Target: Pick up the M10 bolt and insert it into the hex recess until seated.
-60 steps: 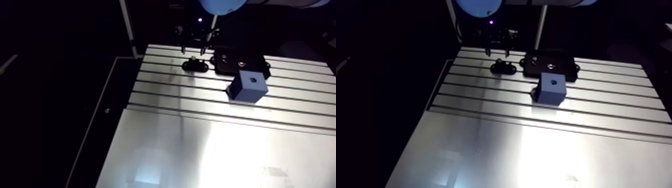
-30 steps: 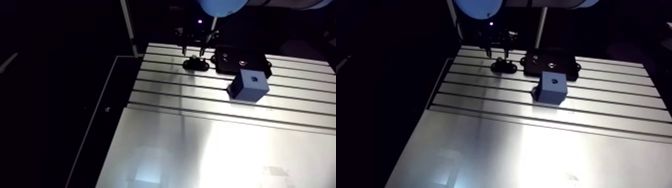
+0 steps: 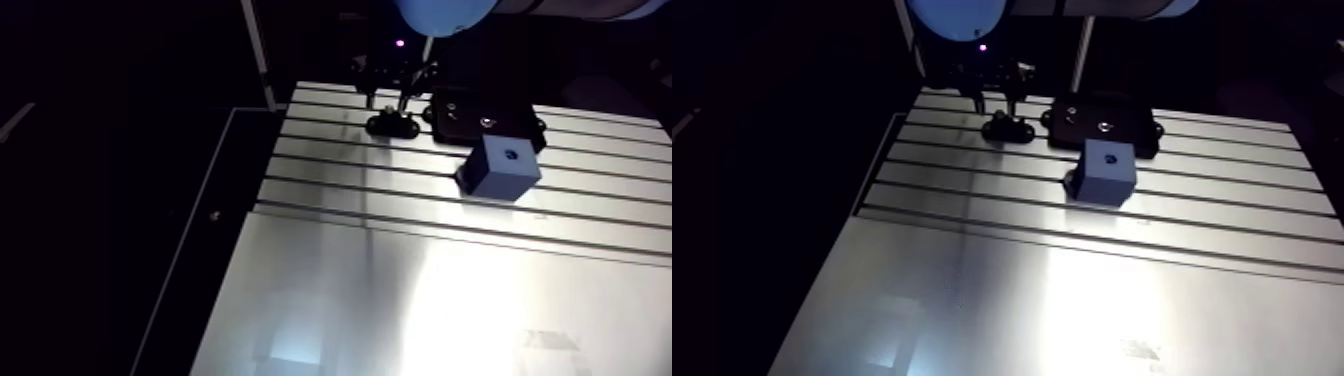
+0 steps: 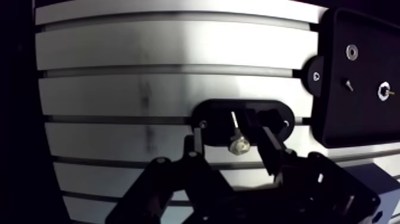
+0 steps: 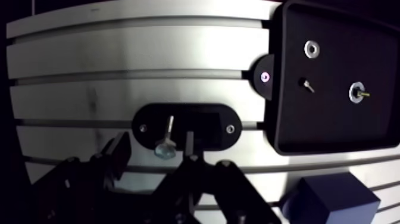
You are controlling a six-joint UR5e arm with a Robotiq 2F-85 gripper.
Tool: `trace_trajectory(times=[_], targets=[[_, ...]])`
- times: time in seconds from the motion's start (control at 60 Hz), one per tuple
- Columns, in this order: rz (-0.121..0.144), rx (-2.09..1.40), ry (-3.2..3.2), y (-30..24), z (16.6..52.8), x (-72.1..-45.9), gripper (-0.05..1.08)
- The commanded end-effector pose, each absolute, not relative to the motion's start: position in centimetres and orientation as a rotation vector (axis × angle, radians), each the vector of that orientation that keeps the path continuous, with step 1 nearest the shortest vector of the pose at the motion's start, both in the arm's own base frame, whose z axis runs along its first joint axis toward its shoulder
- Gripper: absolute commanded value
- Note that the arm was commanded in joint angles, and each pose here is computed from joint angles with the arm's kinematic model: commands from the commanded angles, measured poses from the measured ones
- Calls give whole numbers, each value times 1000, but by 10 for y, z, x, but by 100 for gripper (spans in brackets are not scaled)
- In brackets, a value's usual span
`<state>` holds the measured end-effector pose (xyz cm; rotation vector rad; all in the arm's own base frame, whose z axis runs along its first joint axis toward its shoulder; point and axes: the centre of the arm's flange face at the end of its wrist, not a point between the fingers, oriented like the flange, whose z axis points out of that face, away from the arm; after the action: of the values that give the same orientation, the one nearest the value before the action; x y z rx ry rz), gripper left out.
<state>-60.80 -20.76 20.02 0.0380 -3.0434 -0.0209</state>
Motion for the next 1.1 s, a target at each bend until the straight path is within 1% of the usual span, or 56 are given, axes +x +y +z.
trace_trajectory(times=[0.017, 0.8, 0.867, 0.883, 0.9, 0.933, 1.1], targets=[[-22, 39, -3043, -208, 199, -608, 44], [-27, 41, -3043, -207, 201, -604, 47], [-31, 41, -3041, -207, 201, -605, 48], [-39, 40, -3039, -206, 203, -605, 48], [-39, 40, -3039, -206, 203, -605, 48], [-49, 40, -3038, -206, 202, -605, 49], [-49, 40, -3038, -206, 202, -605, 50]])
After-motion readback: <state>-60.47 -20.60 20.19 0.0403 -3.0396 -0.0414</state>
